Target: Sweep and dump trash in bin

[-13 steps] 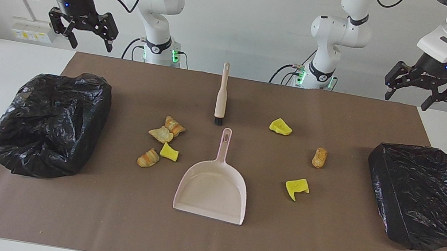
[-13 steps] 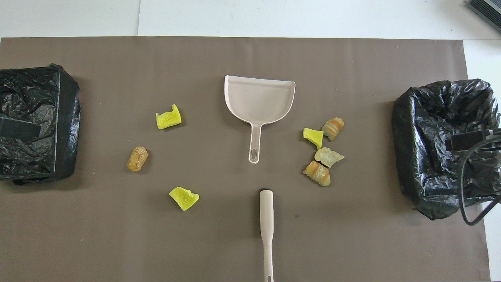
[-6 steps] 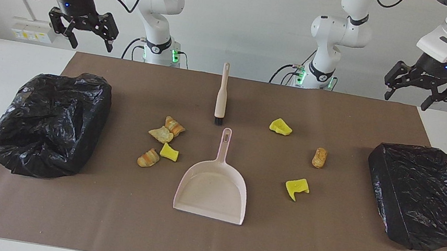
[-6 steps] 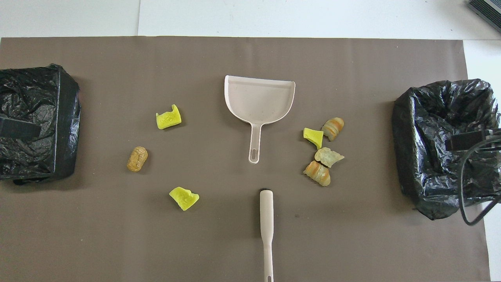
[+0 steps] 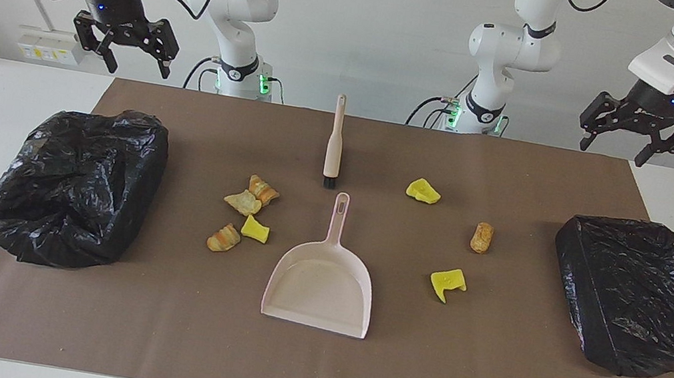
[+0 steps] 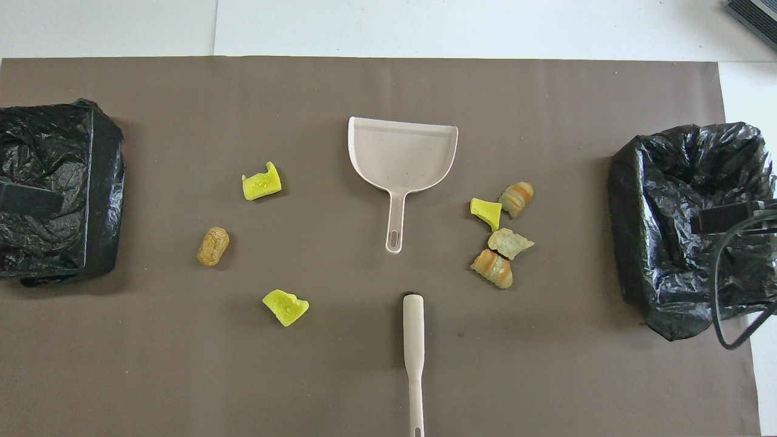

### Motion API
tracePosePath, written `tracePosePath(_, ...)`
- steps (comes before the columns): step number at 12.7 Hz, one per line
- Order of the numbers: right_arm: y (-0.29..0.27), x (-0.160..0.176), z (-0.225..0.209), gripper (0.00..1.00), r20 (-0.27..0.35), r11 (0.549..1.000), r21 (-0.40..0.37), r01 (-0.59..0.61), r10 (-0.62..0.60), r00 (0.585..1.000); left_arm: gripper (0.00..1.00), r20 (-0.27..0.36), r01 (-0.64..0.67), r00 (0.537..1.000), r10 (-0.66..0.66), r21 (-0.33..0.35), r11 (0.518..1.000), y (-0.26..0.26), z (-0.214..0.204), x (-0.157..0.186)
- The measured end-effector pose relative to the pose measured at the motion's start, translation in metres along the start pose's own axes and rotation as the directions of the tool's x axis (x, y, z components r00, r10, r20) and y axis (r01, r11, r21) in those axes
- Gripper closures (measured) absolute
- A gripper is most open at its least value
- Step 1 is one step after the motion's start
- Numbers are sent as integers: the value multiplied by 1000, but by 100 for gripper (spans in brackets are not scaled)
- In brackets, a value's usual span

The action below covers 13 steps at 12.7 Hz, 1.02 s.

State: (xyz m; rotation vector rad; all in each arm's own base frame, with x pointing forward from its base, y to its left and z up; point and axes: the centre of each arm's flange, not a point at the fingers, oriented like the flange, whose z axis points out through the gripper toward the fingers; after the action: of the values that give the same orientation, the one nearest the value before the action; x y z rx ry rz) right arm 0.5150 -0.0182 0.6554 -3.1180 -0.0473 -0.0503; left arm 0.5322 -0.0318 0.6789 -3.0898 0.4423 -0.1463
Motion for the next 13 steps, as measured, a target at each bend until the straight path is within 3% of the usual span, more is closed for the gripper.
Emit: tracePosePath(13, 0, 0, 0, 0, 0, 1000, 0, 0, 0, 1000, 0, 0, -7, 1000, 7, 0, 1000, 4, 0, 1)
